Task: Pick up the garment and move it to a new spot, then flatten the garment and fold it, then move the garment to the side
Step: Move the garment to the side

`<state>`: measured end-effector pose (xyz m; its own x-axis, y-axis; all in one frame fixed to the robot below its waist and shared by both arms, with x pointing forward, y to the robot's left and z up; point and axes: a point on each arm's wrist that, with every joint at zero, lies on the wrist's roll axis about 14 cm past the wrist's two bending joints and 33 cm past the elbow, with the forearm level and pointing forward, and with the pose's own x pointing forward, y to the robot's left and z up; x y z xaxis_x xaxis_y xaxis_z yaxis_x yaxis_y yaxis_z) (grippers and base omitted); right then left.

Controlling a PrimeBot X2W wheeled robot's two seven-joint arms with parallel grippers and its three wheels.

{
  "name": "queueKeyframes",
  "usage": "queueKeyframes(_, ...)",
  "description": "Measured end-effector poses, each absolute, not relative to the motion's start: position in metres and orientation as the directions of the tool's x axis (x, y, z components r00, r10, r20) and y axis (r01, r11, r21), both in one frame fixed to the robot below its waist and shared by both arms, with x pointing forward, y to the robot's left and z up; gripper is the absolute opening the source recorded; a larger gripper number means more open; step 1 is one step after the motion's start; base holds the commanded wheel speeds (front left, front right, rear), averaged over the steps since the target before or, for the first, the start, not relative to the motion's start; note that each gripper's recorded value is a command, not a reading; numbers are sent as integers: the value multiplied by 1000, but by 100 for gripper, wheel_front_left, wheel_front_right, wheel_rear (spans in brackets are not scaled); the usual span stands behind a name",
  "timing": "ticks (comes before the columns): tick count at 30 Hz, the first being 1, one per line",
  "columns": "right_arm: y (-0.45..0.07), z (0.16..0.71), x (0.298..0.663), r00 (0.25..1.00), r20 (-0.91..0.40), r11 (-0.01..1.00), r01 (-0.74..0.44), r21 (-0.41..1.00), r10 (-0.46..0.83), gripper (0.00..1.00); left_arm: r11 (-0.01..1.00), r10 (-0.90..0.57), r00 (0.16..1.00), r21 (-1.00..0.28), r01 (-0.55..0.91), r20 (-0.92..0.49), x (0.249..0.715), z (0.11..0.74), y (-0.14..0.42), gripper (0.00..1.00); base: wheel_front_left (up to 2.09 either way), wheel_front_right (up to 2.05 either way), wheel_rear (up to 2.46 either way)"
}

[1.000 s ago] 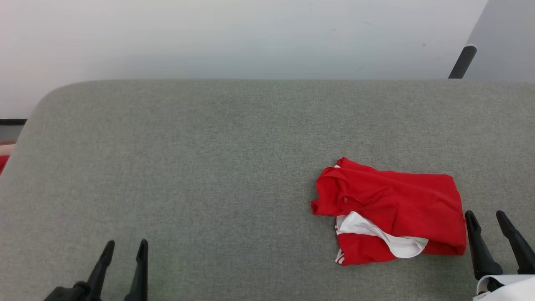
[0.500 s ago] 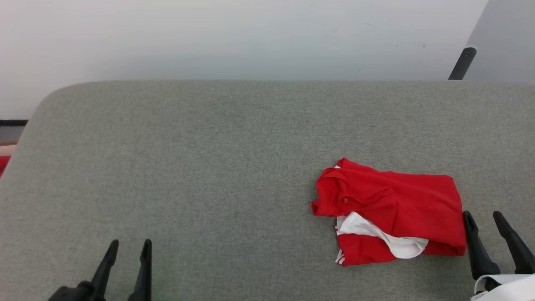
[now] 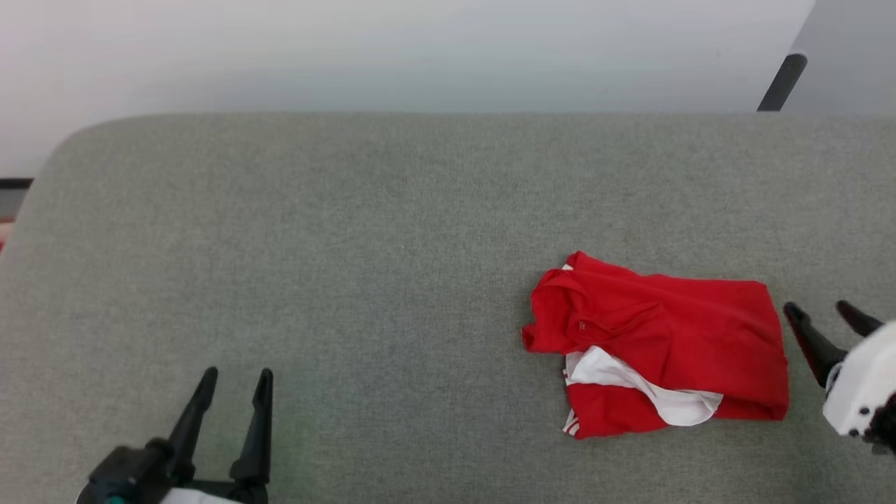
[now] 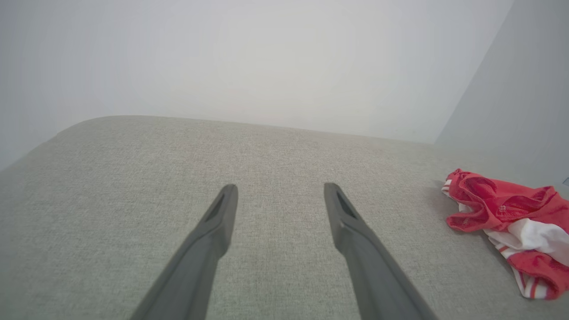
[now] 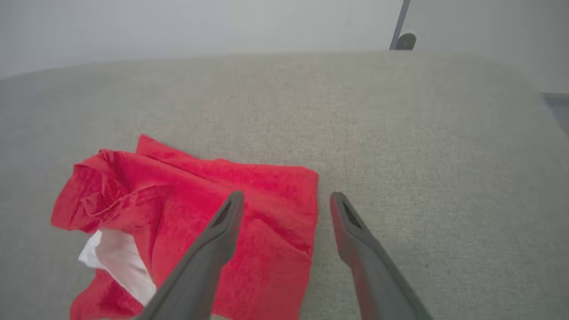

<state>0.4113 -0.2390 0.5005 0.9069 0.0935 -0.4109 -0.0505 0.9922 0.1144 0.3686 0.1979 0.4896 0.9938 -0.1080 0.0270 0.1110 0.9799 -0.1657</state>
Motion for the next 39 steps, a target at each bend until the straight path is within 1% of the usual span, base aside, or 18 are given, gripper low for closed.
queueKeyframes(2, -238, 488, 413, 851, -514, 990, -40, 133, 103, 100, 978, -119, 993, -167, 122, 24, 374, 488, 196, 100, 0, 0, 0)
queueKeyframes(5, -242, 466, 408, 740, -665, 991, -12, 134, 99, 100, 976, -139, 990, -169, 140, 19, 382, 486, 191, 100, 0, 0, 0)
queueKeyframes(10, -251, 450, 406, 611, -788, 990, 45, 134, 79, 100, 975, -147, 989, -169, 146, 8, 394, 481, 192, 100, 0, 0, 0)
queueKeyframes(14, -252, 440, 410, 556, -828, 986, 82, 147, 77, 100, 973, -156, 988, -171, 154, -2, 403, 476, 191, 100, 0, 0, 0)
queueKeyframes(17, -250, 429, 416, 532, -843, 983, 98, 155, 80, 100, 972, -169, 986, -168, 167, -3, 413, 474, 189, 100, 0, 0, 0)
queueKeyframes(23, -240, 395, 420, 465, -880, 979, 118, 167, 94, 100, 965, -200, 980, -171, 197, 0, 431, 470, 182, 100, 0, 0, 0)
queueKeyframes(28, -236, 380, 425, 443, -891, 979, 111, 170, 105, 100, 965, -201, 980, -174, 197, -4, 440, 467, 182, 100, 0, 0, 0)
queueKeyframes(29, -235, 379, 426, 444, -889, 979, 108, 175, 110, 91, 965, -200, 980, -175, 195, -7, 440, 466, 182, 100, 0, 0, 0)
queueKeyframes(30, -234, 379, 428, 451, -885, 979, 102, 178, 114, 43, 965, -199, 980, -175, 194, -9, 440, 465, 183, 100, 0, 0, 0)
queueKeyframes(31, -234, 379, 430, 462, -879, 978, 100, 184, 119, 24, 965, -199, 980, -175, 194, -10, 440, 465, 183, 100, 0, 0, 0)
queueKeyframes(32, -234, 380, 432, 477, -870, 976, 100, 193, 123, 0, 965, -200, 980, -175, 196, -8, 440, 465, 182, 100, 0, 0, 0)
queueKeyframes(34, -232, 381, 434, 496, -858, 974, 96, 207, 133, 0, 964, -205, 979, -175, 201, -2, 442, 467, 180, 100, 0, 0, 0)
queueKeyframes(39, -229, 387, 440, 574, -804, 962, 99, 255, 154, 0, 960, -219, 976, -177, 217, 7, 443, 470, 175, 100, 0, 0, 0)
